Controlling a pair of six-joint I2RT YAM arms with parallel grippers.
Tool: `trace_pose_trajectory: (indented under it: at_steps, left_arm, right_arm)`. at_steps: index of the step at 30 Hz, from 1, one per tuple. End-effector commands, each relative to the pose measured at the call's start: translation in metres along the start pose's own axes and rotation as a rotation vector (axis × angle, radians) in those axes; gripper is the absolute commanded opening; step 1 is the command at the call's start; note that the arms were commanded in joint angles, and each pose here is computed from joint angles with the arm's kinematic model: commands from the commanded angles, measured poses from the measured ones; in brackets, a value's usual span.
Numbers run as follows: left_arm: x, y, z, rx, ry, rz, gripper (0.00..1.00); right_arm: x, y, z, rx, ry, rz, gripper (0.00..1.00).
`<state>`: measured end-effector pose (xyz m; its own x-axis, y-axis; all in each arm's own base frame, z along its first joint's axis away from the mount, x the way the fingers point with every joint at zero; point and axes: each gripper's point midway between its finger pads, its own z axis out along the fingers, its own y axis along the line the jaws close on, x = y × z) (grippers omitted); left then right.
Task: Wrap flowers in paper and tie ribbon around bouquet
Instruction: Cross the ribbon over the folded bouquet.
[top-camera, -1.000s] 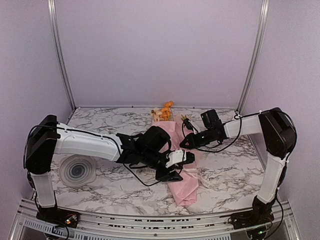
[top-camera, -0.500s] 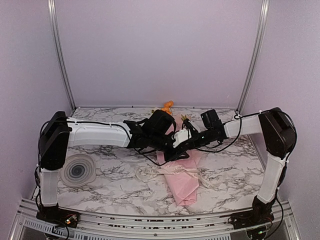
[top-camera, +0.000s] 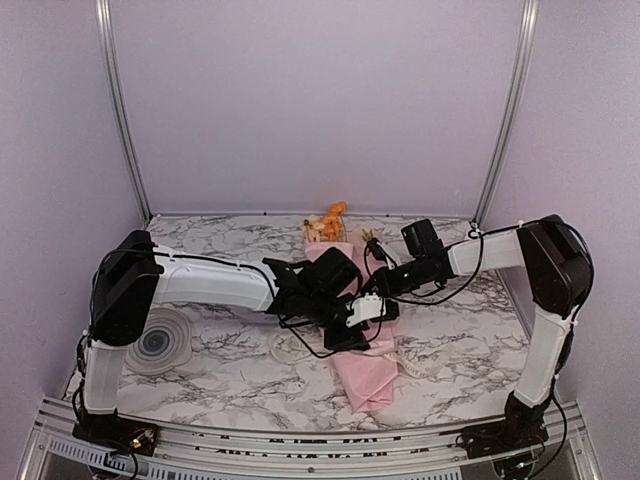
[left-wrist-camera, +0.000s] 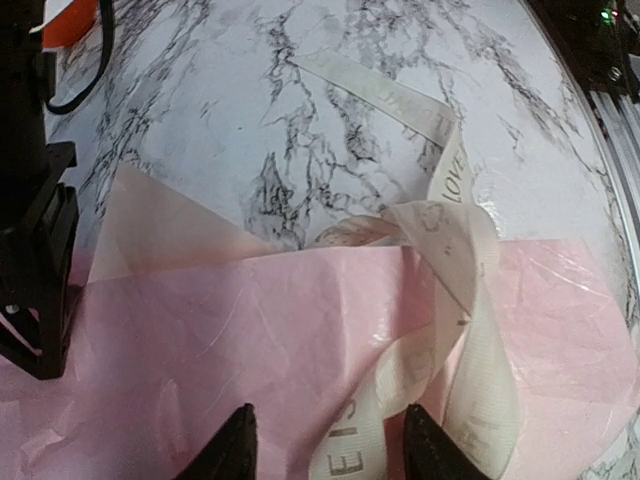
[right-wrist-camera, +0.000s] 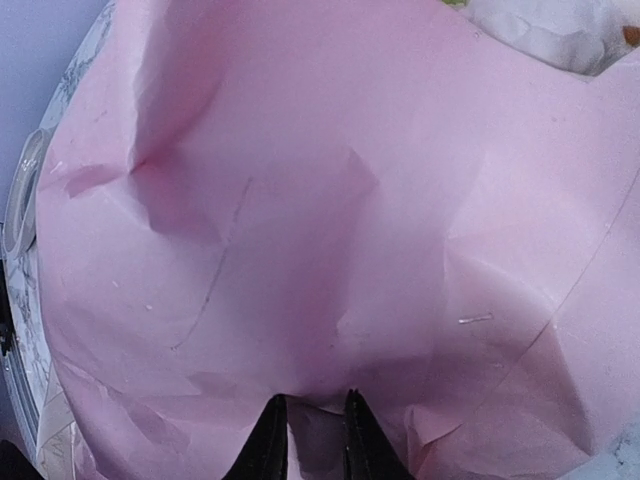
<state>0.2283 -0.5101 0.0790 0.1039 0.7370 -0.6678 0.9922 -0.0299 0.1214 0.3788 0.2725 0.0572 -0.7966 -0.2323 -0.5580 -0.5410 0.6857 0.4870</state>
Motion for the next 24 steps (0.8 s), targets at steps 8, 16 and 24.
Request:
trace_pose_trajectory:
  at_steps: [8, 16, 24]
  left_arm:
    - [0.000, 0.018, -0.006, -0.083, 0.013, -0.036, 0.00]
    - [-0.026, 0.071, -0.038, -0.234, -0.178, -0.227, 0.00]
    - [-0.003, 0.116, -0.043, -0.352, -0.199, -0.403, 0.00]
  right_arm:
    - [0.008, -0.013, 0.003, 0.037, 0.037, 0.024, 0.20]
    - [0.013, -0.019, 0.005, 0.058, 0.053, 0.048, 0.20]
    - [0.012, -0.021, 0.002, 0.055, 0.045, 0.061, 0.20]
